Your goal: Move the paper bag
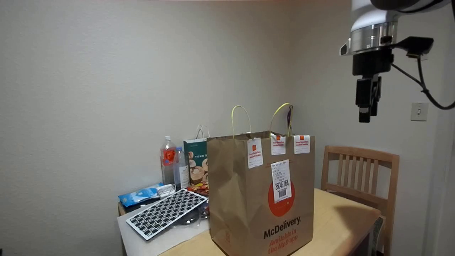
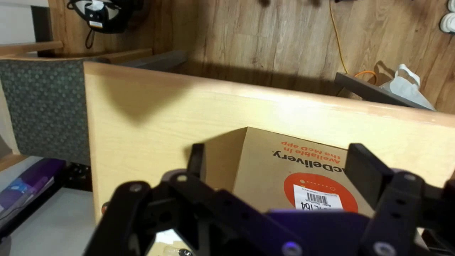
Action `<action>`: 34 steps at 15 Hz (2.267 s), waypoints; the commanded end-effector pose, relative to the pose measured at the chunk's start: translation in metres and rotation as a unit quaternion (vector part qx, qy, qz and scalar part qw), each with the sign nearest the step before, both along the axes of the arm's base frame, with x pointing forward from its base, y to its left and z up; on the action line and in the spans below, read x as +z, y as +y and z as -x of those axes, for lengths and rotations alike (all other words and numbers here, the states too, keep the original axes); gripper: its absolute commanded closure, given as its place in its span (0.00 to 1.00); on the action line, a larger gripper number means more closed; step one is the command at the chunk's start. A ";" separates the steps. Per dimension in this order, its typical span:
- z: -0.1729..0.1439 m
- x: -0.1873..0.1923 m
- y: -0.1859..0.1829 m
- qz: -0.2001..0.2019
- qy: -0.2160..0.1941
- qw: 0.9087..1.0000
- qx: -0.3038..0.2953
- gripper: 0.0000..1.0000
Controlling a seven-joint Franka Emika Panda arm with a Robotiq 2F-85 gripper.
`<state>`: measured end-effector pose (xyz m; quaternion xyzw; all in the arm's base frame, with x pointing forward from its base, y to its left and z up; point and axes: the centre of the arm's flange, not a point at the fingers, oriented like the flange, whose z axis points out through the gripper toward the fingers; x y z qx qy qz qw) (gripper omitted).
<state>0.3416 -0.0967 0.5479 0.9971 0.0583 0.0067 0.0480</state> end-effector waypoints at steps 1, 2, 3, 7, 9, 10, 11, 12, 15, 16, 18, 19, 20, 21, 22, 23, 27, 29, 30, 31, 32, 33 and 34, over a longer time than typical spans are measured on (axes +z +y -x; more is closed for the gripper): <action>-0.051 0.022 -0.009 0.029 0.019 0.998 0.059 0.00; -0.022 0.009 -0.004 0.013 0.005 0.999 0.029 0.00; -0.030 0.011 -0.004 0.015 0.006 0.999 0.031 0.00; -0.029 0.010 -0.004 0.014 0.007 0.999 0.030 0.00; -0.032 0.013 -0.002 0.003 0.008 1.000 0.013 0.00; -0.046 0.018 0.003 -0.022 0.018 0.999 -0.030 0.00; -0.052 0.019 0.006 -0.030 0.017 0.998 -0.057 0.00; -0.062 0.025 0.011 -0.043 0.015 0.996 -0.081 0.00; -0.087 0.039 0.025 -0.060 -0.006 0.986 -0.154 0.00; -0.092 0.043 0.031 -0.051 -0.015 0.984 -0.171 0.00; -0.079 0.037 0.028 -0.047 -0.015 0.988 -0.145 0.00; -0.084 0.040 0.033 -0.045 -0.018 0.987 -0.152 0.00; -0.087 0.041 0.037 -0.043 -0.019 0.987 -0.155 0.00; -0.088 0.041 0.038 -0.042 -0.020 0.987 -0.156 0.00; -0.088 0.041 0.037 -0.042 -0.020 0.986 -0.157 0.00; -0.091 0.041 0.035 -0.054 -0.017 0.985 -0.161 0.00; -0.108 0.024 0.027 -0.046 0.021 0.984 -0.172 0.00; -0.114 0.009 0.024 -0.037 0.044 0.983 -0.177 0.00; -0.117 0.002 0.022 -0.030 0.045 0.983 -0.178 0.00; -0.121 -0.002 0.020 -0.019 0.044 0.982 -0.184 0.00; -0.123 -0.003 0.019 -0.007 0.046 0.982 -0.185 0.00; -0.112 -0.005 0.022 -0.027 0.040 0.984 -0.172 0.00; -0.116 -0.008 0.020 -0.022 0.043 0.984 -0.173 0.00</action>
